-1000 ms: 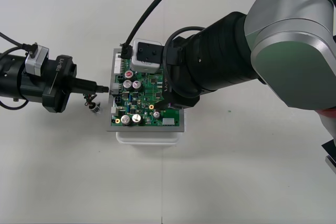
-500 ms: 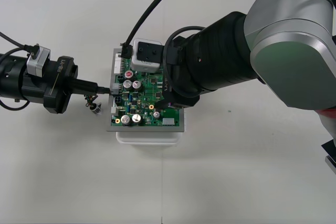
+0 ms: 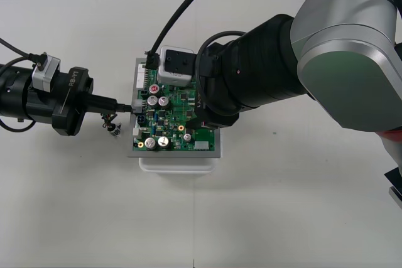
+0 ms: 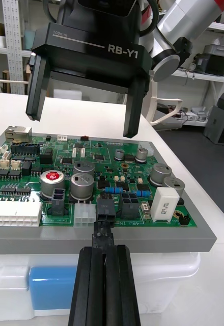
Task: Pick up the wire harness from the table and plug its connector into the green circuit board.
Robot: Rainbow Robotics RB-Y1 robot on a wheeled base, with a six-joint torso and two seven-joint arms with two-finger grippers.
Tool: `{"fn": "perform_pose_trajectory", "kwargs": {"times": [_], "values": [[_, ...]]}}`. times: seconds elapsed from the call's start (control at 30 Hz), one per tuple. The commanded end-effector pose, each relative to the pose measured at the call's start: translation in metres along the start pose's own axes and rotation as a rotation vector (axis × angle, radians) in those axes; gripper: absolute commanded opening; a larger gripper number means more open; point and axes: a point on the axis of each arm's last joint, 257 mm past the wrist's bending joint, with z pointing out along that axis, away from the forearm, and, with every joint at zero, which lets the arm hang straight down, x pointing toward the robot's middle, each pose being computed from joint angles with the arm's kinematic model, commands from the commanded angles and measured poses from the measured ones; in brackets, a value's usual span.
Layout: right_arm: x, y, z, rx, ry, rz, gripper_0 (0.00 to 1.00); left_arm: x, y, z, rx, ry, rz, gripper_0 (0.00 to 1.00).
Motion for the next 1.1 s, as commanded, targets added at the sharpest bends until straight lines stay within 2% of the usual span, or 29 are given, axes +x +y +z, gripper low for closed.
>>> {"fn": "perform_pose_trajectory", "kwargs": {"times": [0.03, 1.1], "values": [[-0.0051, 0.0079, 0.0056, -0.014, -0.007, -0.043, 1.0, -0.0199, -0.0031, 0.0149, 0.069, -0.03, 0.116, 0.0], [-0.0032, 0.0082, 0.0063, -0.014, -0.003, -0.041, 1.0, -0.0217, -0.0074, 0.0206, 0.086, -0.039, 0.112, 0.0]]}}
